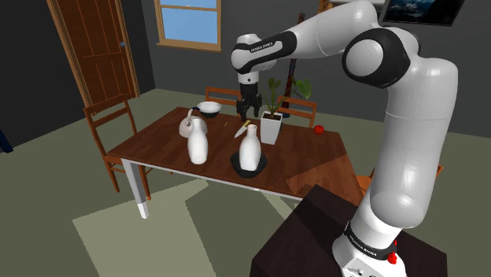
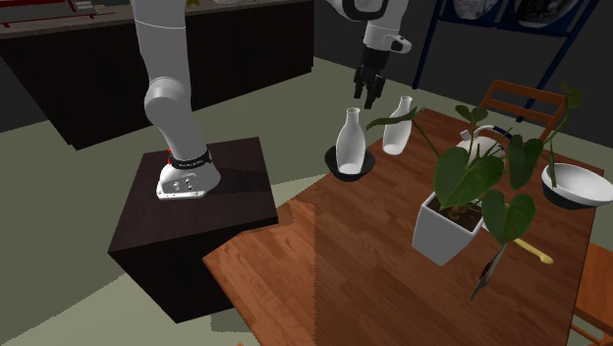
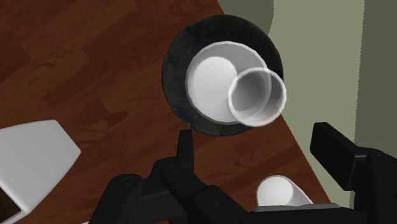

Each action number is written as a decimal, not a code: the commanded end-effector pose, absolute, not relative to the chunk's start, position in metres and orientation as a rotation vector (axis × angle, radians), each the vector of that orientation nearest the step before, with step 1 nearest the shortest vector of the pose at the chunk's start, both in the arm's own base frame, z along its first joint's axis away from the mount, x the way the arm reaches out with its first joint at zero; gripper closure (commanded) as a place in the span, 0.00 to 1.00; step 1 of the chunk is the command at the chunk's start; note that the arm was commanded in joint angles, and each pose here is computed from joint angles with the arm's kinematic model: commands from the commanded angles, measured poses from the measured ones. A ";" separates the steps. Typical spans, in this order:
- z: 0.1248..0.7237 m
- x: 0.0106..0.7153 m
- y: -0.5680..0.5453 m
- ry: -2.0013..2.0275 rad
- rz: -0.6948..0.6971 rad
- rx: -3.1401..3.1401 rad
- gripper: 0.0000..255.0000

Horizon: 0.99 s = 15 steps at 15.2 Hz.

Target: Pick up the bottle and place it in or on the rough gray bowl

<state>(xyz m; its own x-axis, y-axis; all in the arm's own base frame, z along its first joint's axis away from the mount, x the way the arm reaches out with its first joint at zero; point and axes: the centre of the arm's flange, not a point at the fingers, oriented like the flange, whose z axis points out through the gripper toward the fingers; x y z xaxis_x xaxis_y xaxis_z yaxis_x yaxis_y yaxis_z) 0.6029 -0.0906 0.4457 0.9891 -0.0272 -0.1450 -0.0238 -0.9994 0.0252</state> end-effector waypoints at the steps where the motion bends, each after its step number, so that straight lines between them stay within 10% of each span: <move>1: 0.446 0.603 -0.091 -0.040 -0.227 3.110 0.00; 15: 0.495 0.610 -0.090 -0.040 -0.227 3.110 0.00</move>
